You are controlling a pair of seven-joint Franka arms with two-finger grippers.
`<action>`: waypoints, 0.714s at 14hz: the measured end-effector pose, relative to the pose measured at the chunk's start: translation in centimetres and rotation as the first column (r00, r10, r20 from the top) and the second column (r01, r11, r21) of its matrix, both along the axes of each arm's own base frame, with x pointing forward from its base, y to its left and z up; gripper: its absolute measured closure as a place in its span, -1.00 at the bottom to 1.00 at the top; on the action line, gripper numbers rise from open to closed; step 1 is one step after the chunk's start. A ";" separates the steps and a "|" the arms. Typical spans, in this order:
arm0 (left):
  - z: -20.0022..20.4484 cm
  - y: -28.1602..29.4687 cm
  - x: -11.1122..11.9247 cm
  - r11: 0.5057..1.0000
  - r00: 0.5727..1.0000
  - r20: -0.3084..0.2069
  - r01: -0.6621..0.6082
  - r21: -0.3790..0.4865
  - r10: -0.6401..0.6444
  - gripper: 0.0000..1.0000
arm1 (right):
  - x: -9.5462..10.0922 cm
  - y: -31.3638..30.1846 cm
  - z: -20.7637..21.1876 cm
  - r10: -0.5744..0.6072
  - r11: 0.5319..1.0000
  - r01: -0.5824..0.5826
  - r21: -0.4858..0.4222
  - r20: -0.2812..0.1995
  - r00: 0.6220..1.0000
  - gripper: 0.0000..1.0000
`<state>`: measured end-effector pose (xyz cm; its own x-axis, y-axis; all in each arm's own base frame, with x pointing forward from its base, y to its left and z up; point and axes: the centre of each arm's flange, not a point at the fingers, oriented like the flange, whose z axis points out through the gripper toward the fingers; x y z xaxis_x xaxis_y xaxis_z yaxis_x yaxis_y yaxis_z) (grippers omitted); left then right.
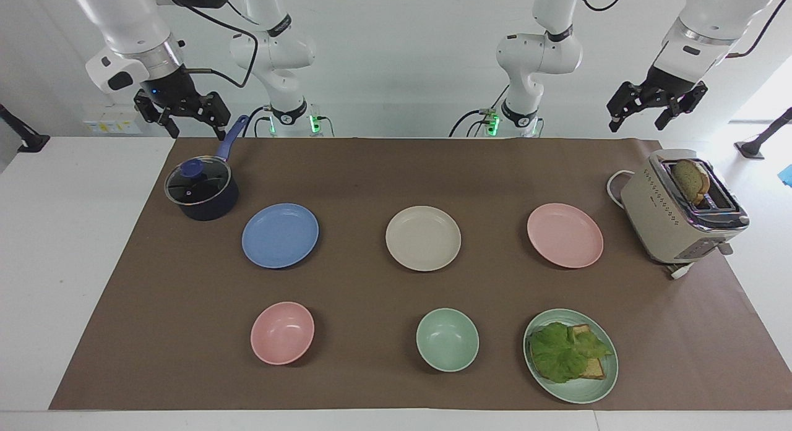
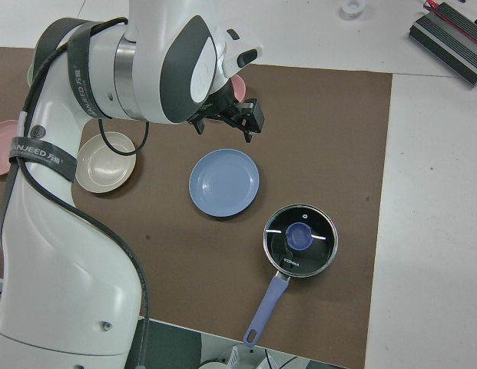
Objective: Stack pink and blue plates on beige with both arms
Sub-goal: 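Grasp the rim of the pink plate with the left gripper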
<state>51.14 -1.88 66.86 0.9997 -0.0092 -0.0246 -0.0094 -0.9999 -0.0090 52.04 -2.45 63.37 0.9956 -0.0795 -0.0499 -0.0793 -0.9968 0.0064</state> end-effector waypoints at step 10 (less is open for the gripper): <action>-8.1 0.9 1.4 1.000 0.999 -0.034 -0.022 0.001 0.022 -1.00 | 0.0 -0.3 -0.1 -0.006 1.000 0.006 0.000 -0.003 1.000 -1.00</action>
<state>52.55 -0.98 58.76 0.9982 0.0126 -0.0584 0.0120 -0.9999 -0.0099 52.00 -2.78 63.29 0.9949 -0.0858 -0.0532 -0.0856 -0.9963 0.0063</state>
